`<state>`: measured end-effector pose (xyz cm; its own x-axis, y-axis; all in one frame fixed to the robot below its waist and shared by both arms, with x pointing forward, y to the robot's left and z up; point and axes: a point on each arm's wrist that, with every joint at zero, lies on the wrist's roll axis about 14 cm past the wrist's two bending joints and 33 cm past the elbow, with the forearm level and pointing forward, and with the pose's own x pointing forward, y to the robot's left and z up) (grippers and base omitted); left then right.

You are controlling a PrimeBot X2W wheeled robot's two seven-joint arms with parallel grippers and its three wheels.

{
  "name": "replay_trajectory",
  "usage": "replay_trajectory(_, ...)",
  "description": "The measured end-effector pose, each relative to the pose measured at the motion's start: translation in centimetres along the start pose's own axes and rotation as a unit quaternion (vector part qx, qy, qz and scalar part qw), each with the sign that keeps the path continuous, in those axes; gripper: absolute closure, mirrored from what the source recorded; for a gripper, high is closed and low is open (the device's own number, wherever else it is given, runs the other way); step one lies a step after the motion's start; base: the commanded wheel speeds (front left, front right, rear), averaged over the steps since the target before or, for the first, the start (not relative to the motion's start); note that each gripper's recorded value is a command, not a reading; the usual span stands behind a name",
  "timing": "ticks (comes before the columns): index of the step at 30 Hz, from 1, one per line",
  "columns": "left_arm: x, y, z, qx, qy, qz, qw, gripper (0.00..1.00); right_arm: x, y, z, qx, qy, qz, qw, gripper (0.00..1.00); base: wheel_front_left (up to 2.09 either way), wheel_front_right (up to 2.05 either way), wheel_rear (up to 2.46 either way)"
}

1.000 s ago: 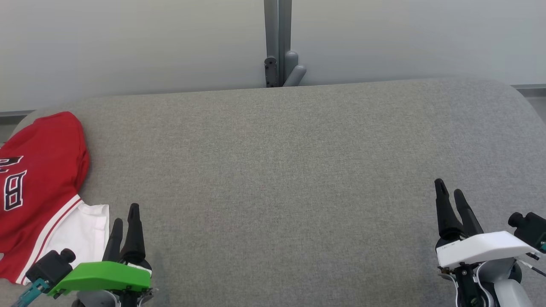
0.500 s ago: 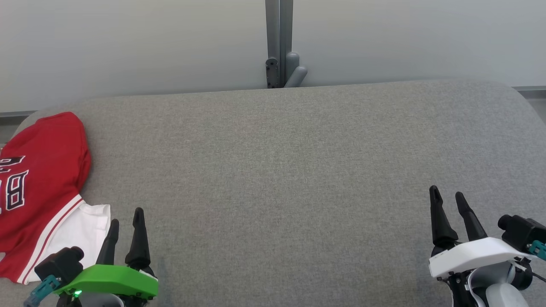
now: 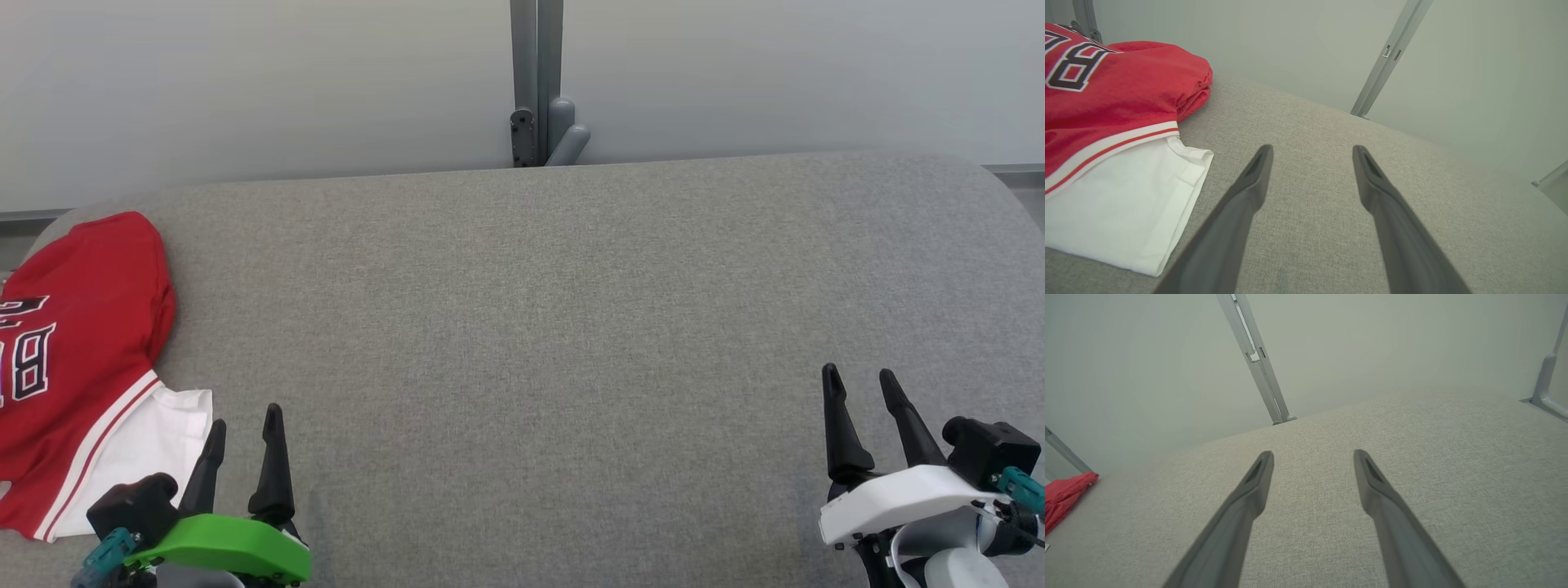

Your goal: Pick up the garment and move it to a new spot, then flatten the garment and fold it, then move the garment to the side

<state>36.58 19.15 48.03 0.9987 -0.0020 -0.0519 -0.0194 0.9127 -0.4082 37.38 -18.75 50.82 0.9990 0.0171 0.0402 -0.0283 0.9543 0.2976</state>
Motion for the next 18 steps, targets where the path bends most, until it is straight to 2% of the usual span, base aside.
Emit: replay_trajectory(18, -0.49, -0.23, -0.22, 0.099, -0.003, -0.017, 0.995, 0.0, -0.36, 0.4, -0.46, -0.09, 0.001, 0.017, 0.996, 0.0, 0.0, 0.0, 0.0)
